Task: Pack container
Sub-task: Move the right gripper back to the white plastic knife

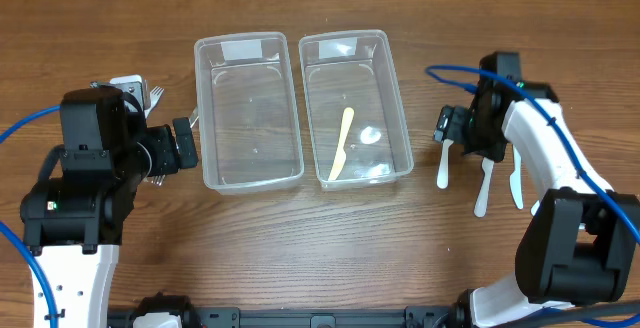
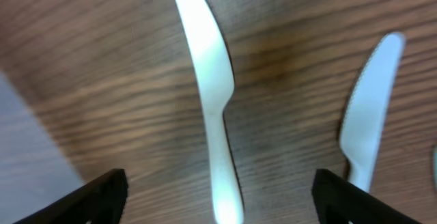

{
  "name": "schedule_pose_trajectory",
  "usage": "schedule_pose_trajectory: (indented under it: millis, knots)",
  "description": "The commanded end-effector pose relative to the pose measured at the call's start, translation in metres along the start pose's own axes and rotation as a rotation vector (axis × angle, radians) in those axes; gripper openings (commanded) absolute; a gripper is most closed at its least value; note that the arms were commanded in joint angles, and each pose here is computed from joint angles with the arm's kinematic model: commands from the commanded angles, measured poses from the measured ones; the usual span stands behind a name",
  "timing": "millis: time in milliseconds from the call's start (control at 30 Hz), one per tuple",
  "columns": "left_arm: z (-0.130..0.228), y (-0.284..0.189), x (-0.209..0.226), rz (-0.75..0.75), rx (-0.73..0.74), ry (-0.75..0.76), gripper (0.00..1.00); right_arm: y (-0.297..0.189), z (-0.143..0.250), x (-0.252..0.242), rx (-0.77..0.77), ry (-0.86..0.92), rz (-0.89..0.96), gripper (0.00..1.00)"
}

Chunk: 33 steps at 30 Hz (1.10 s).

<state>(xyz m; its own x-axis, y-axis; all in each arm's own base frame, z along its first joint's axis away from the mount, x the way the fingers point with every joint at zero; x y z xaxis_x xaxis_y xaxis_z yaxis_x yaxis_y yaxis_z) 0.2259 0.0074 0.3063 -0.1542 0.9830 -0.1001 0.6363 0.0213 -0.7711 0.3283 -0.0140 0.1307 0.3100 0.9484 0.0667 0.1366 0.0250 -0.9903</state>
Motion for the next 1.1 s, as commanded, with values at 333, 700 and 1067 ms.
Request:
schedule_pose_trajectory:
  millis: [333,700,1067]
  knots:
    - [-0.006,-0.005,-0.003,0.015,-0.018,-0.01,1.0,0.05,0.032,-0.017,0.038,0.014,0.07,0.88]
    - [-0.005,-0.005,-0.003,0.015,-0.016,-0.01,1.0,0.061,0.039,-0.018,0.099,0.009,0.086,0.53]
    - [-0.005,-0.005,-0.003,0.015,-0.016,-0.01,1.0,0.061,0.041,-0.017,0.113,0.004,0.088,0.28]
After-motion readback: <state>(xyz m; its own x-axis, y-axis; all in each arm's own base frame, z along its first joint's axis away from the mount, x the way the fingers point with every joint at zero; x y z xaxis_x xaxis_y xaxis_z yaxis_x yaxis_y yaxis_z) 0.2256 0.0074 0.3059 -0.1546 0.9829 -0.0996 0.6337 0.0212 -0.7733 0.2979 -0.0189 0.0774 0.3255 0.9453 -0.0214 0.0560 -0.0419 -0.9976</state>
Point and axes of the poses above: each gripper's point midway between its finger pads, its own y axis out along the fingers, its own x axis along the line the jaws close on, z = x × y, the point moved 8 cm from there along -y, back along the fingers
